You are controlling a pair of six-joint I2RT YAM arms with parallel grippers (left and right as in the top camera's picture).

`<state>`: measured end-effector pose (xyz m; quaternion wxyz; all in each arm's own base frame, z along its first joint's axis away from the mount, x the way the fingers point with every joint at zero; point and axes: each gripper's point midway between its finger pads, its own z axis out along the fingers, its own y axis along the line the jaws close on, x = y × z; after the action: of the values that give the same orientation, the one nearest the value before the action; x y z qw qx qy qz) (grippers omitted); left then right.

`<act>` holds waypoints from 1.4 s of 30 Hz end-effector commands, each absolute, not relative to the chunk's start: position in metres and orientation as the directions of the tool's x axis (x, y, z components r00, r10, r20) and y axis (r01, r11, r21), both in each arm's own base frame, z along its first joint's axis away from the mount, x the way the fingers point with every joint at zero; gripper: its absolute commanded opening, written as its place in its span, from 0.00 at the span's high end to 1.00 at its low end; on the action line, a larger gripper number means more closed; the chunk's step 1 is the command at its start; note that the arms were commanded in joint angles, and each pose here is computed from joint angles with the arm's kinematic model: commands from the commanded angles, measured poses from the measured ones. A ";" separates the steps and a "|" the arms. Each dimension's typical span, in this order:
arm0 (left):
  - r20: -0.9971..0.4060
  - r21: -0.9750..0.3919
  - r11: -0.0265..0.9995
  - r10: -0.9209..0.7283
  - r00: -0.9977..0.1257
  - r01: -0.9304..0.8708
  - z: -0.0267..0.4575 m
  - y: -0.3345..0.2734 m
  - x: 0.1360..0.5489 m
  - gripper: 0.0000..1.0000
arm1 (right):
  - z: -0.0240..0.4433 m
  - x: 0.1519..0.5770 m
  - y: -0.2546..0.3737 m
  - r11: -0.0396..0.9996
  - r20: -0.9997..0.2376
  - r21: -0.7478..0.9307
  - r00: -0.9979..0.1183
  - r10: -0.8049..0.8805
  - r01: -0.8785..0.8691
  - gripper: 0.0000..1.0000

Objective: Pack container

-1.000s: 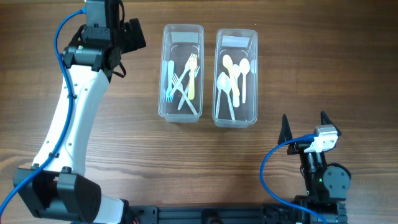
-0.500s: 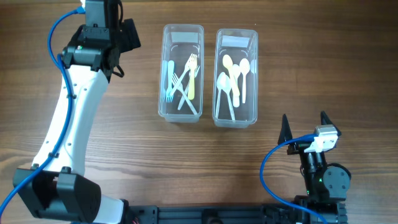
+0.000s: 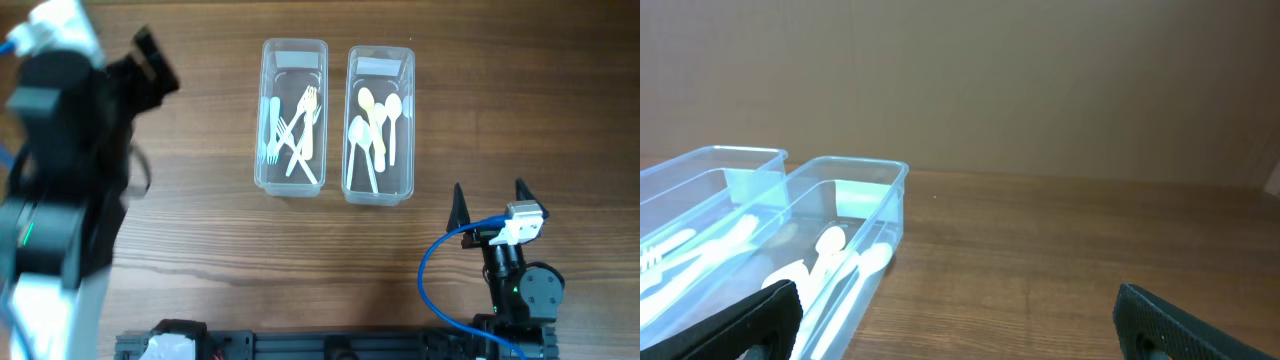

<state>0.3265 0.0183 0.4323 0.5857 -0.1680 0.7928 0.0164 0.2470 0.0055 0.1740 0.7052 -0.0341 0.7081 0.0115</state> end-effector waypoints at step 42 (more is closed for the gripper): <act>-0.840 -0.543 0.840 -0.543 -0.015 -0.001 0.216 -0.009 0.246 0.00 | 0.179 0.246 0.010 0.995 -0.998 -0.054 0.021 -0.052 -0.087 0.00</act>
<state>0.2480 -0.0088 0.2241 0.6722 -0.1969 0.6872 -0.1926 0.2468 0.0061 0.1753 0.7071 -0.0357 0.7061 0.0123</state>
